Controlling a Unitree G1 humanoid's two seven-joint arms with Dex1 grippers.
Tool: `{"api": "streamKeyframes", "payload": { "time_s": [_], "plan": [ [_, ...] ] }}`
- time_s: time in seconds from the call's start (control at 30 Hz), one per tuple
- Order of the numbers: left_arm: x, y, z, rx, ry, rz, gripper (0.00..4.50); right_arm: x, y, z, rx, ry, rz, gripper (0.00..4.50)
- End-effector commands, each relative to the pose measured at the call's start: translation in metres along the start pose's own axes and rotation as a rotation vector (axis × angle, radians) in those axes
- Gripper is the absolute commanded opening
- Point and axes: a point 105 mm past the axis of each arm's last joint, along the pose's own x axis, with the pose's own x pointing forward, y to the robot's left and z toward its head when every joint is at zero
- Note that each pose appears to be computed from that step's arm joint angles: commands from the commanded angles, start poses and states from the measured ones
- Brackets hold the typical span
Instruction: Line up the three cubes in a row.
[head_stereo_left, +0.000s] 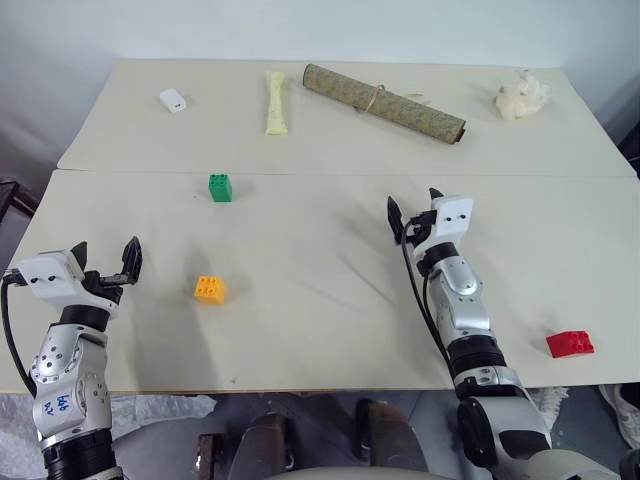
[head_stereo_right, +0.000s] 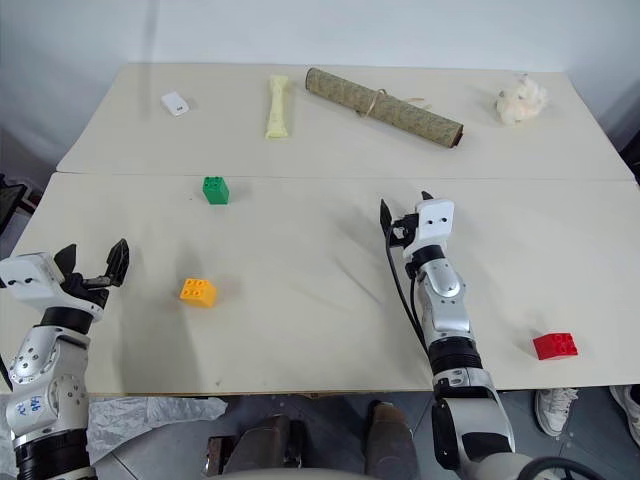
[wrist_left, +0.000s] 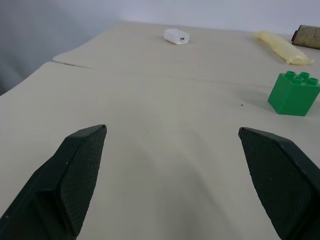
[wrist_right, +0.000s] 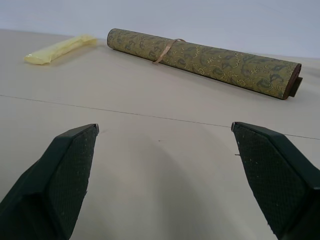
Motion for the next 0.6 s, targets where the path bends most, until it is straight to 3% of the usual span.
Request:
{"api": "streamKeyframes", "payload": {
  "time_s": [0.03, 0.23, 0.4, 0.6],
  "plan": [
    [-0.003, 0.002, 0.009, -0.001, -0.019, 0.016, 4.50, 0.000, 0.006, 0.011, -0.004, -0.053, 0.030, 4.47],
    [-0.012, -0.002, 0.040, -0.090, -0.157, -0.067, 4.50, -0.005, 0.017, 0.021, 0.019, -0.098, 0.124, 4.47],
    [-0.011, -0.061, 0.078, 0.030, -0.200, -0.444, 4.50, -0.031, 0.005, 0.070, 0.064, -0.159, 0.325, 4.47],
    [-0.025, -0.136, 0.067, 0.089, -0.101, -0.922, 4.50, -0.081, -0.047, 0.136, -0.071, -0.110, 0.354, 4.47]
  ]
}}
